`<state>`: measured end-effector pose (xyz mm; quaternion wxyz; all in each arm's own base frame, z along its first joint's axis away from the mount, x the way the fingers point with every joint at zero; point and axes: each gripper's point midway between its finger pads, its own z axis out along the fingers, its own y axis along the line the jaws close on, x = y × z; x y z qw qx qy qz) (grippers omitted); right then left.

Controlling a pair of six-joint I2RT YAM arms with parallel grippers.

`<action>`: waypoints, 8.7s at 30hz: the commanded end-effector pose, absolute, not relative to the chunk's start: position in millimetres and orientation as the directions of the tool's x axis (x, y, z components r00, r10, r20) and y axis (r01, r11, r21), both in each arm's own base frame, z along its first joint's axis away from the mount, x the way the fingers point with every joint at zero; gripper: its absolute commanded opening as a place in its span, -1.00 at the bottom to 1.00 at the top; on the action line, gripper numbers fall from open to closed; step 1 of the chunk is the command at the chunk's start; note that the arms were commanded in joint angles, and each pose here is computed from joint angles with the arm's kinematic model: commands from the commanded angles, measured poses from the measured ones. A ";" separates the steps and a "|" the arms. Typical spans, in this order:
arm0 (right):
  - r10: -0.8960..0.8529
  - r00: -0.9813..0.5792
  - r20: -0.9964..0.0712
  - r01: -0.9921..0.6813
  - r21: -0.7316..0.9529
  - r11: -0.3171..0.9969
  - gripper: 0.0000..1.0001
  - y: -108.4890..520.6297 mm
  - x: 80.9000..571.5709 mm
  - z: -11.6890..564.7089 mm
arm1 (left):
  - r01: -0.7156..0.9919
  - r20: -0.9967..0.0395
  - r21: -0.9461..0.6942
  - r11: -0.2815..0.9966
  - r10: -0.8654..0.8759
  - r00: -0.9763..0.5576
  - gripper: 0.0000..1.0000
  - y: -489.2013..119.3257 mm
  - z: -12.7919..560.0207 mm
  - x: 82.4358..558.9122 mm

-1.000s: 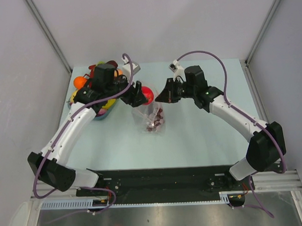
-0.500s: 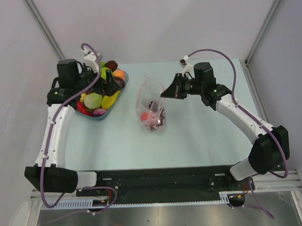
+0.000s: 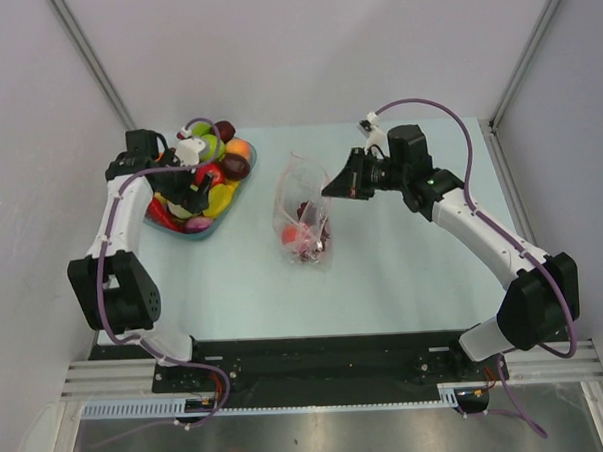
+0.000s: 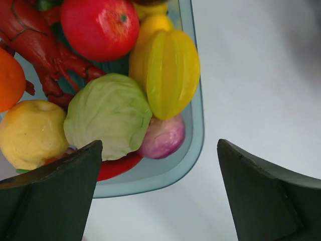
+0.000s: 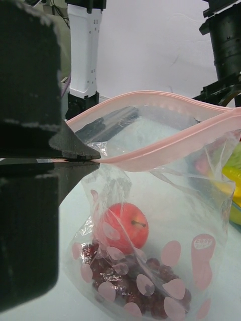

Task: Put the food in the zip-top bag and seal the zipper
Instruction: Pick up the fake vegetable from the bin, then place the fake vegetable in the zipper food storage bag, then pick up the fake fruit from the bin, then place the fake fruit in the zipper food storage bag, then pick up the fake fruit from the bin.

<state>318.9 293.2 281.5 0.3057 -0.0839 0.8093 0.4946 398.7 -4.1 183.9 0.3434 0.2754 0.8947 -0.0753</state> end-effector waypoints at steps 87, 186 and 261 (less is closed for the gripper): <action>0.153 -0.725 -0.672 -0.589 0.719 0.369 -1.00 339.2 303.0 323.6 | 0.156 -0.697 -0.487 0.859 -0.274 -0.663 -0.92 -224.3 288.1 334.6; 0.195 -0.810 -0.553 -0.459 0.804 0.378 -1.00 297.7 338.2 302.5 | 0.790 -0.906 -0.043 0.611 0.309 -0.288 -0.19 -231.2 401.2 322.0; 0.244 -0.809 -0.534 -0.423 0.819 0.389 -1.00 286.2 357.9 297.9 | -0.413 -0.551 -0.407 0.815 -0.580 -0.600 0.88 -68.0 128.8 538.4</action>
